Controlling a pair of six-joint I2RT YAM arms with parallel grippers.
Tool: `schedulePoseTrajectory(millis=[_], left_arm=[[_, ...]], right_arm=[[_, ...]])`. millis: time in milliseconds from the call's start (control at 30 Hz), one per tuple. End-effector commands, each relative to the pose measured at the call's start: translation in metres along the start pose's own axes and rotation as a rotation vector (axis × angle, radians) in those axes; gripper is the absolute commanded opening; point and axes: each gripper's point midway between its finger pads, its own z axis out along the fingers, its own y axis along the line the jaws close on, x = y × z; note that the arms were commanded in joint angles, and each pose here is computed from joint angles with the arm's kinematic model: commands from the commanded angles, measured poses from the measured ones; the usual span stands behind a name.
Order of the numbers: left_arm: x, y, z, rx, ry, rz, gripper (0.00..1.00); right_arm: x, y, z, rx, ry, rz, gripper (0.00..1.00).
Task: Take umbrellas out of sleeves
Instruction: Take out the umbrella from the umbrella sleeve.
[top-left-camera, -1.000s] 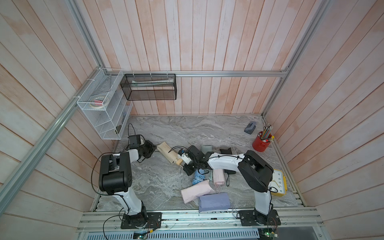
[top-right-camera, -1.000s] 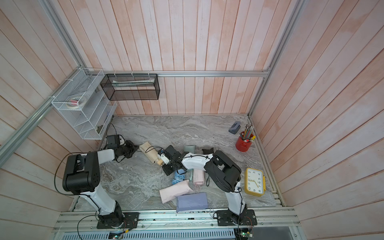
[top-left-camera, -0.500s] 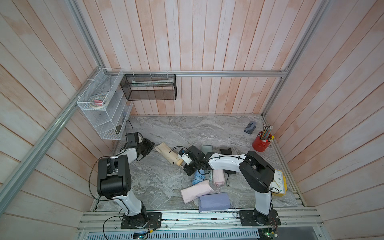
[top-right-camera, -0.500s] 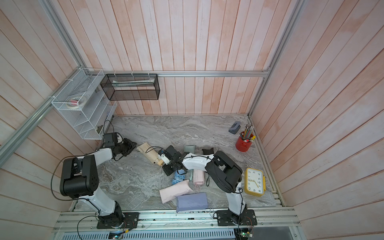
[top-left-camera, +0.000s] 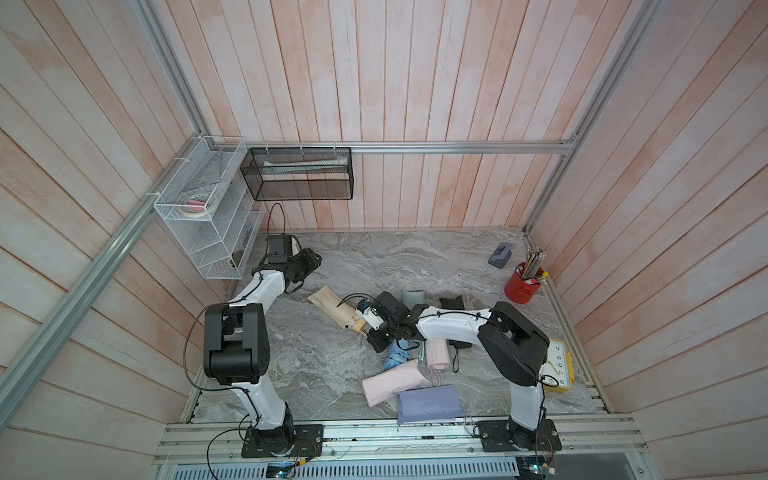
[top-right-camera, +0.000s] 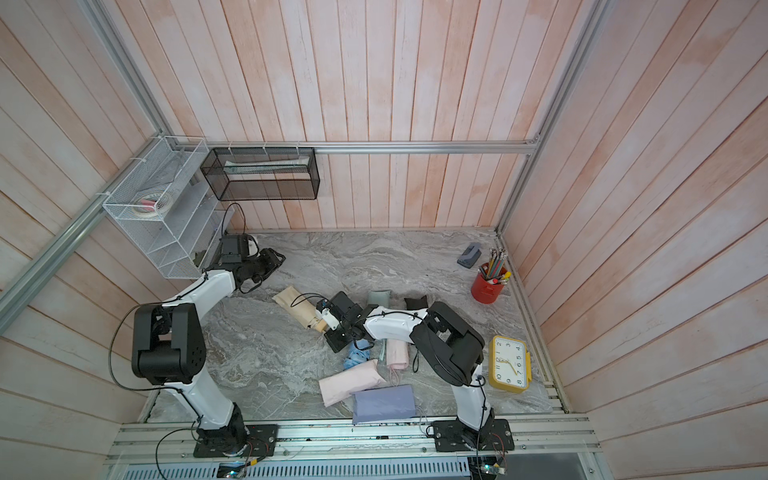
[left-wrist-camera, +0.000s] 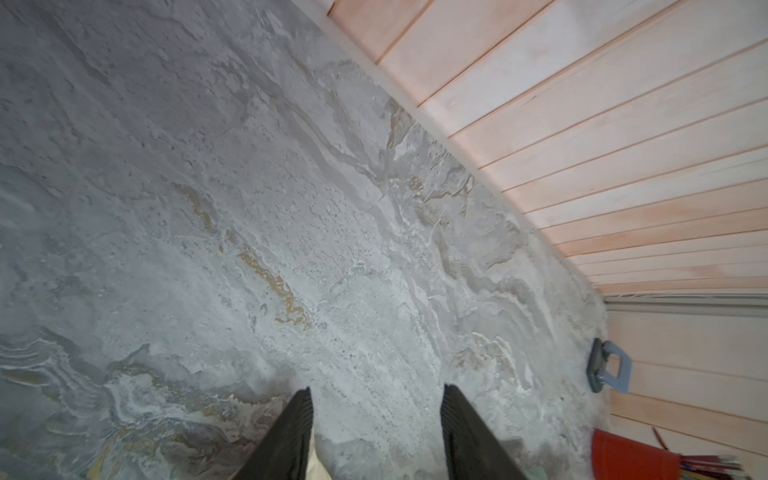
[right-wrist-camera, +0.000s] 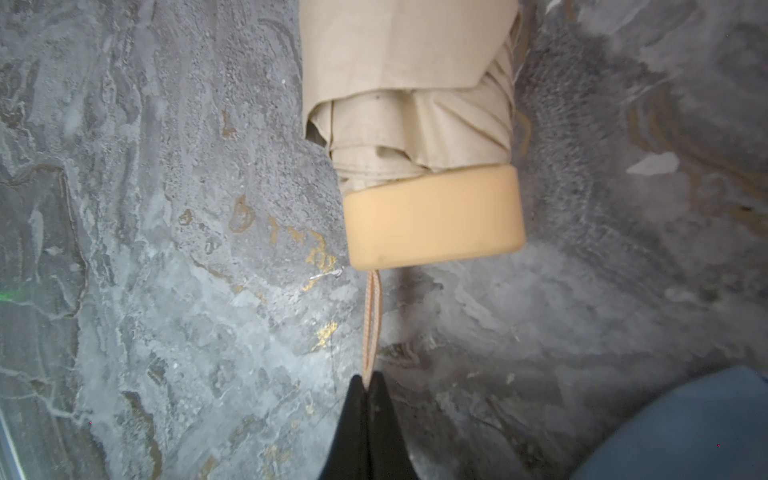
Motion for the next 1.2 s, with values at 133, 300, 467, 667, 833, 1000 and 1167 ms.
schedulePoseTrajectory(millis=[133, 300, 467, 667, 833, 1000, 1167], left_arm=[[0.034, 0.04, 0.018, -0.18, 0.105, 0.074, 0.53], [0.051, 0.044, 0.024, -0.159, 0.158, 0.065, 0.53], [0.07, 0.044, 0.028, -0.124, 0.198, 0.057, 0.52], [0.081, 0.049, 0.029, -0.122, 0.212, 0.043, 0.29], [0.074, 0.046, 0.027, -0.123, 0.198, 0.043, 0.0], [0.064, 0.047, 0.023, -0.139, 0.176, 0.051, 0.0], [0.054, 0.055, 0.018, -0.149, 0.159, 0.03, 0.0]], right_arm=[[0.009, 0.001, -0.001, 0.004, 0.027, 0.014, 0.0], [0.009, 0.001, -0.001, 0.002, 0.027, 0.014, 0.0], [0.011, 0.001, 0.0, 0.001, 0.032, 0.016, 0.0], [0.012, 0.001, 0.001, 0.002, 0.035, 0.019, 0.0], [0.013, 0.0, 0.0, 0.004, 0.038, 0.017, 0.0], [0.014, 0.0, 0.0, 0.007, 0.039, 0.017, 0.0], [0.014, 0.0, -0.001, 0.01, 0.037, 0.017, 0.0]])
